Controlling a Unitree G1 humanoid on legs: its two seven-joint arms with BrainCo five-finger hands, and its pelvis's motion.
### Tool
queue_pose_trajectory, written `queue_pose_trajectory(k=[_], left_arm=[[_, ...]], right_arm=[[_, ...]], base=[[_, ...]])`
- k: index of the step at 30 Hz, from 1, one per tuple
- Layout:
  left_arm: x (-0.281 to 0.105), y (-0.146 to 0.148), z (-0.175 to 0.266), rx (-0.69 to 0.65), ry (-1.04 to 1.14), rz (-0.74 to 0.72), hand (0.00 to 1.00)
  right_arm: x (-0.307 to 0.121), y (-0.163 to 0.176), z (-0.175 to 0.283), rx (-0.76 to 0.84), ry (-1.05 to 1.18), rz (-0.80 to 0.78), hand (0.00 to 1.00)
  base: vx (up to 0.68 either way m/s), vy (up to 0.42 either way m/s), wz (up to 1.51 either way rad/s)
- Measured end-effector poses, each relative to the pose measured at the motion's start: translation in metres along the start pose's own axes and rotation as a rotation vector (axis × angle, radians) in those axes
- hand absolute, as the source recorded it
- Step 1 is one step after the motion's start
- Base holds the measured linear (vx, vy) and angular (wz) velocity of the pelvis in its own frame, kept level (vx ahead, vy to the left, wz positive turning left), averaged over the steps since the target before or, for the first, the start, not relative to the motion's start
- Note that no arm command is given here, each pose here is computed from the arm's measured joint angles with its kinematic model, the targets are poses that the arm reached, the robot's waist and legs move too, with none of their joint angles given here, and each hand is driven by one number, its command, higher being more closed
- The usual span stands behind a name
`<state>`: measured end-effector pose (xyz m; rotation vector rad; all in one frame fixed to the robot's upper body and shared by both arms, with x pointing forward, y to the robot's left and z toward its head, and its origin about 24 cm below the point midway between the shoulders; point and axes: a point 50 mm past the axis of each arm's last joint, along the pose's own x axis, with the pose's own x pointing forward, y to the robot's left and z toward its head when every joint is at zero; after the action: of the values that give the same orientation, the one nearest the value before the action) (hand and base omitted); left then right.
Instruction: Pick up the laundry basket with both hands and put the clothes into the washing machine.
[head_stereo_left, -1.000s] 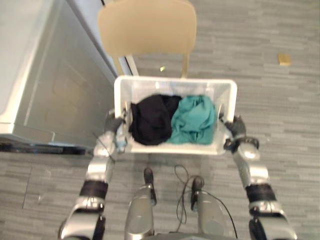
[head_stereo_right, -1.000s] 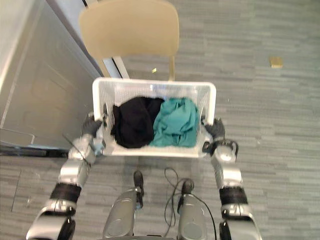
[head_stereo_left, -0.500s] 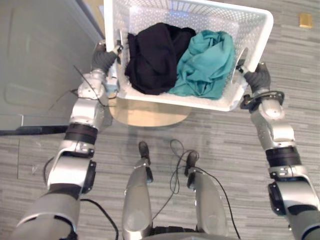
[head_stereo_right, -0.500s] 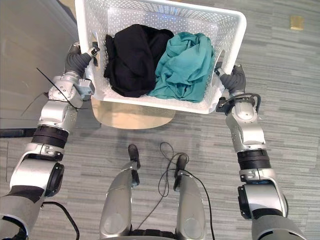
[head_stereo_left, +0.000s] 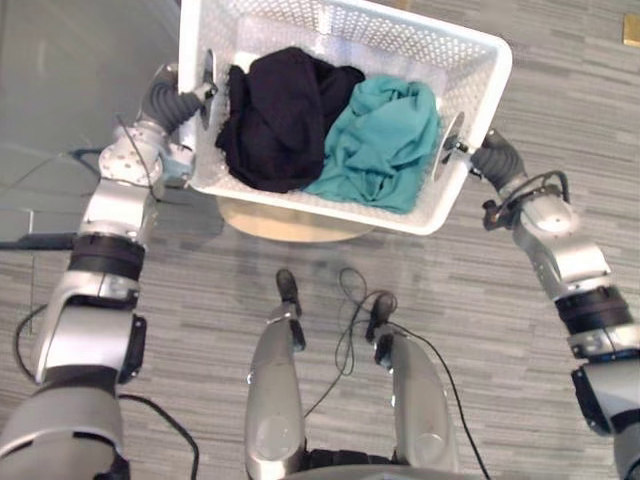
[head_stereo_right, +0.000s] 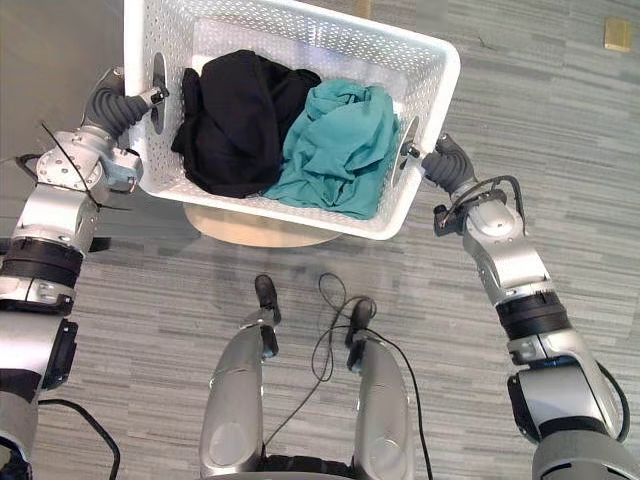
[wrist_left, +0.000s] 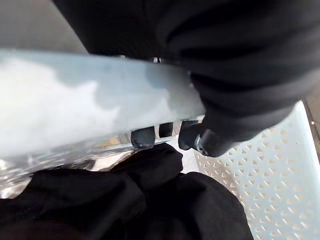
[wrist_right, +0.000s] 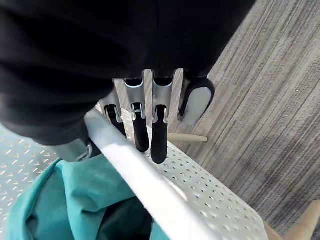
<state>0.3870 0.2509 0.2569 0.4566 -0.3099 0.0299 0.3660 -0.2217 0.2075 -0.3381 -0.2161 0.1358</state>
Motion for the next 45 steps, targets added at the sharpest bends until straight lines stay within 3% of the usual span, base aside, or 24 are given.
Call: queue_pose_trajectory(k=[17,18,28,34,45], left_arm=[[0.006,0.007,-0.016,-0.005,0.118,0.018,1.0],[0.006,0.007,-0.015,-0.006,0.116,0.02,0.0],[0.007,0.011,-0.021,-0.101,0.144,0.104,0.0],[0.0,0.027,-0.036,-0.153,0.219,0.187,0.0],[-0.002,0.043,-0.026,-0.12,0.184,0.217,0.0]], right_arm=[[0.041,0.012,0.007,0.022,0.088,0.026,1.0],[0.041,0.012,0.007,0.023,0.09,0.024,0.0],[0.053,0.003,0.03,0.054,0.044,-0.015,0.0],[0.047,-0.03,0.03,0.115,0.051,-0.171,0.0],[0.045,-0.038,0.026,0.121,0.071,-0.207,0.0]], base=[[0.02,-0.039,0.03],[0.06,-0.04,0.08],[0.04,-0.046,0.03],[0.02,-0.038,0.01],[0.01,-0.034,0.0]])
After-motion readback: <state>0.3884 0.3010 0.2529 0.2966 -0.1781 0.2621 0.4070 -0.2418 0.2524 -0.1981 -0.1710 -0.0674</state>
